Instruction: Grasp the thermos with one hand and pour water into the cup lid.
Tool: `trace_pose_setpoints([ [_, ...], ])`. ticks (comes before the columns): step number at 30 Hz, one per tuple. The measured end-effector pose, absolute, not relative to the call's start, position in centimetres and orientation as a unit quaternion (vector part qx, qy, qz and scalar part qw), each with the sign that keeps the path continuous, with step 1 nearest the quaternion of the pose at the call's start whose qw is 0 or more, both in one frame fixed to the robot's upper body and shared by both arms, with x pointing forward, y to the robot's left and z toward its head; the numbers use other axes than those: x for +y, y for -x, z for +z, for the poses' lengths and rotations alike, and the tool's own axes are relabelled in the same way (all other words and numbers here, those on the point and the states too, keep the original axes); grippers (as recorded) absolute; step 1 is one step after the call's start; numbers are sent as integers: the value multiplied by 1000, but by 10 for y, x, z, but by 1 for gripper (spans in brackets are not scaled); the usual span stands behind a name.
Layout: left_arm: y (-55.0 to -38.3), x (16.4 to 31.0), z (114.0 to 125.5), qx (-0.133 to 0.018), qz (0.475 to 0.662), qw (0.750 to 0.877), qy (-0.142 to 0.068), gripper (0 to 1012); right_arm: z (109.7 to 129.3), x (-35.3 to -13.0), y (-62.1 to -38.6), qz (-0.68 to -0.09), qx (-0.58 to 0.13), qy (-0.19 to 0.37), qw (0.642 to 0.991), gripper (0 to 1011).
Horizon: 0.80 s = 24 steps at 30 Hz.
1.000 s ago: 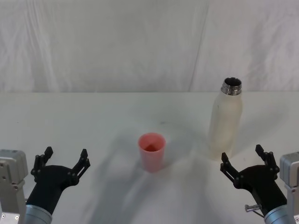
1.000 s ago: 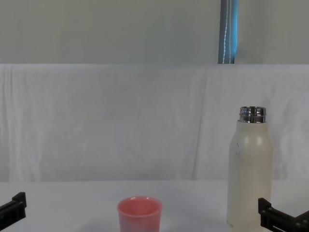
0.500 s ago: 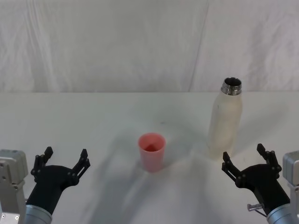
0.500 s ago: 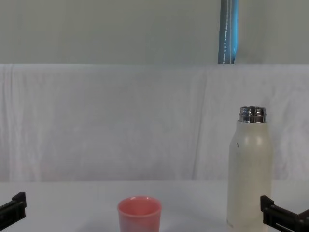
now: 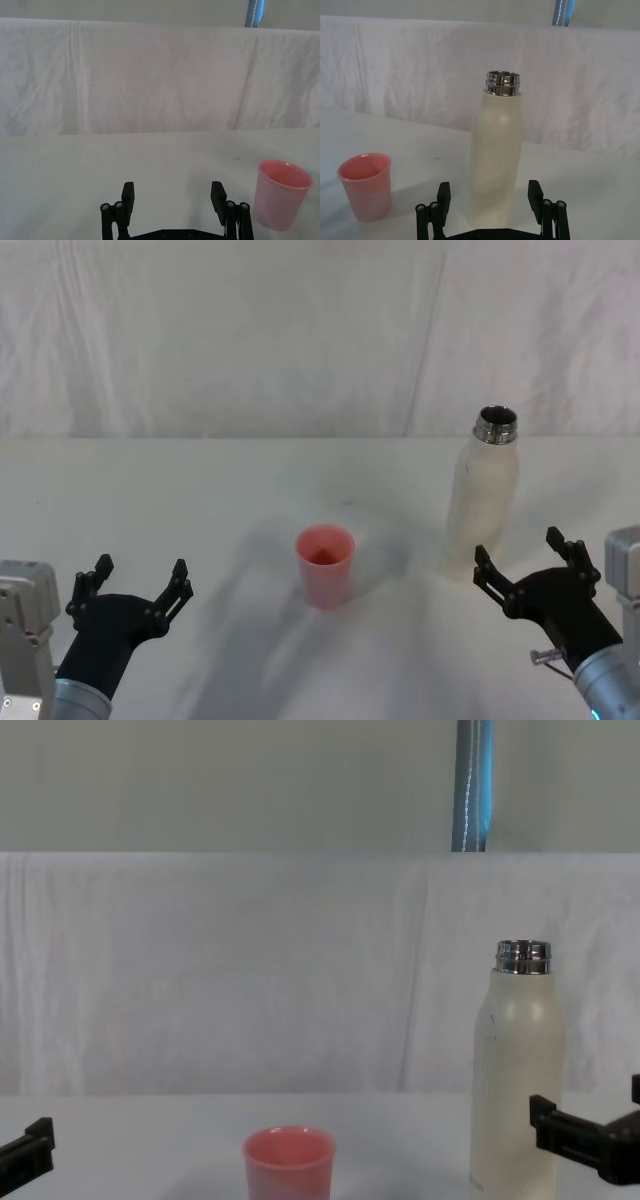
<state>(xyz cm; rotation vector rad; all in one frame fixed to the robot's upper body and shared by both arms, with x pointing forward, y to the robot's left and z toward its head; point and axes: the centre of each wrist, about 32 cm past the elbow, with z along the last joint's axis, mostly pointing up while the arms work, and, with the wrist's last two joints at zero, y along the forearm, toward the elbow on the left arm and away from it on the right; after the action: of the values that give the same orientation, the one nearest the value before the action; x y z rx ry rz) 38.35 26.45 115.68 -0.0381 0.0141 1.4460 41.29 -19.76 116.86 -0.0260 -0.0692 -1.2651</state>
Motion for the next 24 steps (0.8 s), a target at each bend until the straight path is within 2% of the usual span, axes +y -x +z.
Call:
trace_pose_setpoints([
  [24,-384,265,1157,6,662,750,17,1001,1195,-204,-447,-567,-17,8,824,1000],
])
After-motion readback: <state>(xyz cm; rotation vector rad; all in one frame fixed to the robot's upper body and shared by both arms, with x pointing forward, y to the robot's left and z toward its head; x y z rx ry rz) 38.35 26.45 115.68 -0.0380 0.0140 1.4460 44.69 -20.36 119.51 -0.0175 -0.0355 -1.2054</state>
